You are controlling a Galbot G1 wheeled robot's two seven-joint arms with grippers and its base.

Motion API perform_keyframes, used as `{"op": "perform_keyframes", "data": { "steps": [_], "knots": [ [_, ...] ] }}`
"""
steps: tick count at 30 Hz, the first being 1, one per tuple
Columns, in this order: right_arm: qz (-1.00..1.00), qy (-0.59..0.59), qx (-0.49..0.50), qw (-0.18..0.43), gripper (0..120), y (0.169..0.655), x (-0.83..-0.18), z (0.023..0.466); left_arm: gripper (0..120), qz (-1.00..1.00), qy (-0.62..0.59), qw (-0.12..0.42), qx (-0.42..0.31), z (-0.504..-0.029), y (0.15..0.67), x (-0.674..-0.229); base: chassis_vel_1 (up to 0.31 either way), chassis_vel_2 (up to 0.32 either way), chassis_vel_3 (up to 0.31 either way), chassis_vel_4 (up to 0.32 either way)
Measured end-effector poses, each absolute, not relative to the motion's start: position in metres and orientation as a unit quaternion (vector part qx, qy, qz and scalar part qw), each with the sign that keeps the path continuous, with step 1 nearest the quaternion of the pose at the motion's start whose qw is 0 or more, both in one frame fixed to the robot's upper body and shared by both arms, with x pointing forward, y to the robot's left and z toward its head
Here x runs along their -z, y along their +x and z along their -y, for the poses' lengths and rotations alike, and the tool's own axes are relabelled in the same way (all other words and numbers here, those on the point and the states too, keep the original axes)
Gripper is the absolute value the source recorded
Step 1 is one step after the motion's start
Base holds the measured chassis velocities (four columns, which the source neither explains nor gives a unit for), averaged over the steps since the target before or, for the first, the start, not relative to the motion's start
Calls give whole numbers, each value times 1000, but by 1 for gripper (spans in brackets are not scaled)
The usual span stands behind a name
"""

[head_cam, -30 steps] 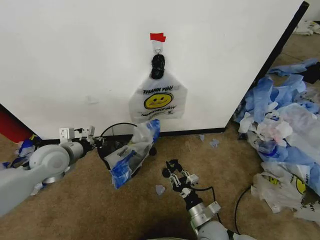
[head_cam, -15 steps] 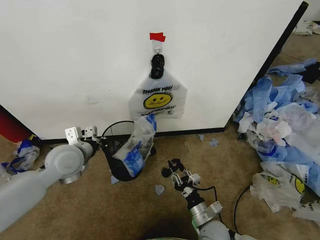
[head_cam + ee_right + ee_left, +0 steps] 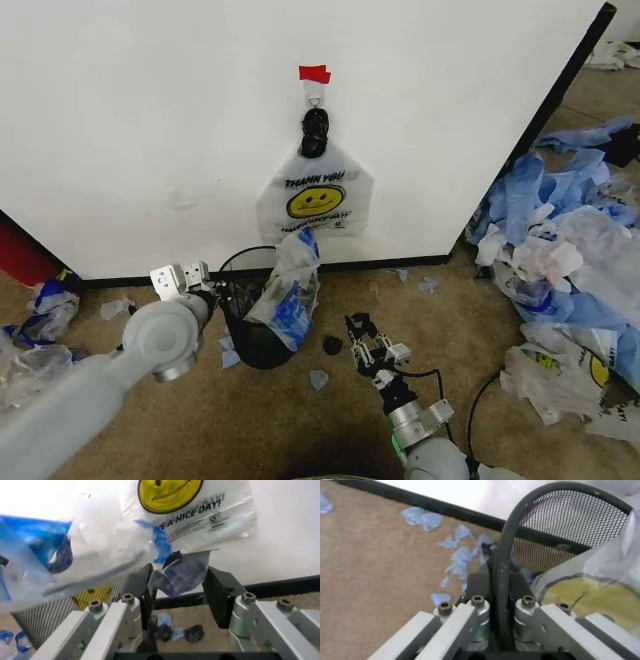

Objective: Pick up the garbage bag from the wall and place it over the trash bin.

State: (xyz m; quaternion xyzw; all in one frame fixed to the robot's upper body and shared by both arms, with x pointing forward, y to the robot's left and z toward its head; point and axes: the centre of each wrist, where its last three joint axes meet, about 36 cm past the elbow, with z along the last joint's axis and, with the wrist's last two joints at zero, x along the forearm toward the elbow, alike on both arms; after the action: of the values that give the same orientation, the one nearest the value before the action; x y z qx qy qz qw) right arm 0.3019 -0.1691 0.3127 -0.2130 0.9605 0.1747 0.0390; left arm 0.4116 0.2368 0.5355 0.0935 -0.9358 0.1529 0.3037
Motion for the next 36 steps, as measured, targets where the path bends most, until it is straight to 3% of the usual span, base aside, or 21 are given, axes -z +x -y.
{"op": "perform_keyframes", "data": {
  "steps": [21,36],
  "knots": [
    [-962,-211,-167,40,34,303,-314,174,1,931,112,294,-185,-218,376,-520,0,0,0,0],
    [-965,-207,-155,40,34,305,-313,185,1,943,90,274,-163,-212,376,-464,0,0,0,0]
  ]
}}
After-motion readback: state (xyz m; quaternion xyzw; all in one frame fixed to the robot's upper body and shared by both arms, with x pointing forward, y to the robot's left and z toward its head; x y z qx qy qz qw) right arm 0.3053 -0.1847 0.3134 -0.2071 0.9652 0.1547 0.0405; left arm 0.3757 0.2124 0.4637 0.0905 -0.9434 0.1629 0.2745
